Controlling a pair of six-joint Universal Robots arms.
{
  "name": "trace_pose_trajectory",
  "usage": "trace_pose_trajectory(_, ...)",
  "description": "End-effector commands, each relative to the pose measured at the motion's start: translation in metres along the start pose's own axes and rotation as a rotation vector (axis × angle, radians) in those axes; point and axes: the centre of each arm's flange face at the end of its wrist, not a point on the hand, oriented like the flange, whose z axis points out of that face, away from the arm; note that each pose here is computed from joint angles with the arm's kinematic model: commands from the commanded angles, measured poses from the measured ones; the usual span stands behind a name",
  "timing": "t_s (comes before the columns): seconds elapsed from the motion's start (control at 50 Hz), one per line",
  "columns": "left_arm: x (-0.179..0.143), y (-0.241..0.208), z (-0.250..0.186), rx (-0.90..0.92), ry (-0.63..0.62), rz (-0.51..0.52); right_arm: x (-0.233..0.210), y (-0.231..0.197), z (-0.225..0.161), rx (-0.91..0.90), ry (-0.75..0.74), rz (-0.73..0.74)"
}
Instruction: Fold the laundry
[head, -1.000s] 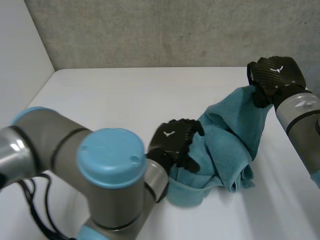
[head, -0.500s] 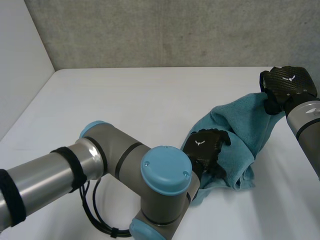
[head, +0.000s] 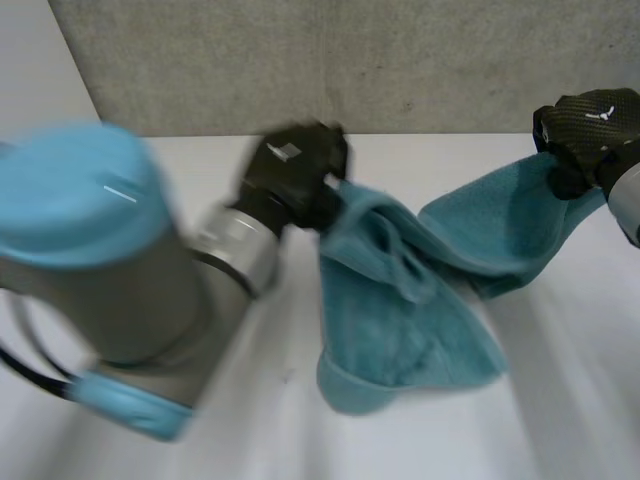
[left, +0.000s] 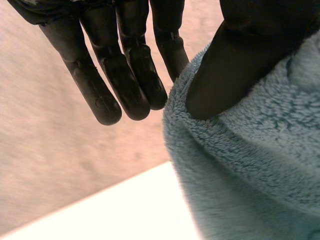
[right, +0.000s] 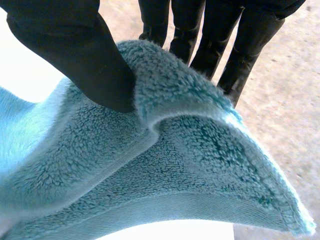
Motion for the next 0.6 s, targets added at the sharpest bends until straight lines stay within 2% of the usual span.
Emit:
trace_pose_trajectory(0.02,-0.058,-0.052,-0.019,0.025,-0.056,0.144,-0.003,-0.020,-0.012,-0.022,-0.109,0.011)
trace_pose_trajectory(0.04,-0.071,-0.051,-0.017,0.003,-0.057,0.158,-0.004,-0.017,-0.009,-0.028,-0.118,0.023)
trace_pose_trajectory(0.1,-0.081,-0.043,-0.015,-0.055,-0.027,0.166,-0.011,-0.003,0.003,-0.071,-0.139,0.063)
trace_pose_trajectory(0.18,-0.087,-0.006,-0.004,-0.186,0.030,0.142,-0.027,0.031,0.031,-0.174,-0.175,0.148)
trace_pose_trajectory(0.26,-0.101,0.039,0.016,-0.305,0.018,0.139,-0.045,0.055,0.052,-0.240,-0.173,0.201)
trace_pose_trajectory(0.38,-0.126,0.094,0.046,-0.403,-0.023,0.257,-0.069,0.084,0.073,-0.294,-0.115,0.197)
trace_pose_trajectory(0.44,-0.136,0.101,0.054,-0.397,-0.069,0.322,-0.073,0.091,0.075,-0.299,-0.106,0.196)
trace_pose_trajectory(0.5,-0.137,0.098,0.055,-0.383,-0.092,0.339,-0.077,0.097,0.072,-0.317,-0.113,0.197)
trace_pose_trajectory(0.6,-0.117,0.069,0.039,-0.329,-0.075,0.353,-0.079,0.104,0.070,-0.325,-0.109,0.222)
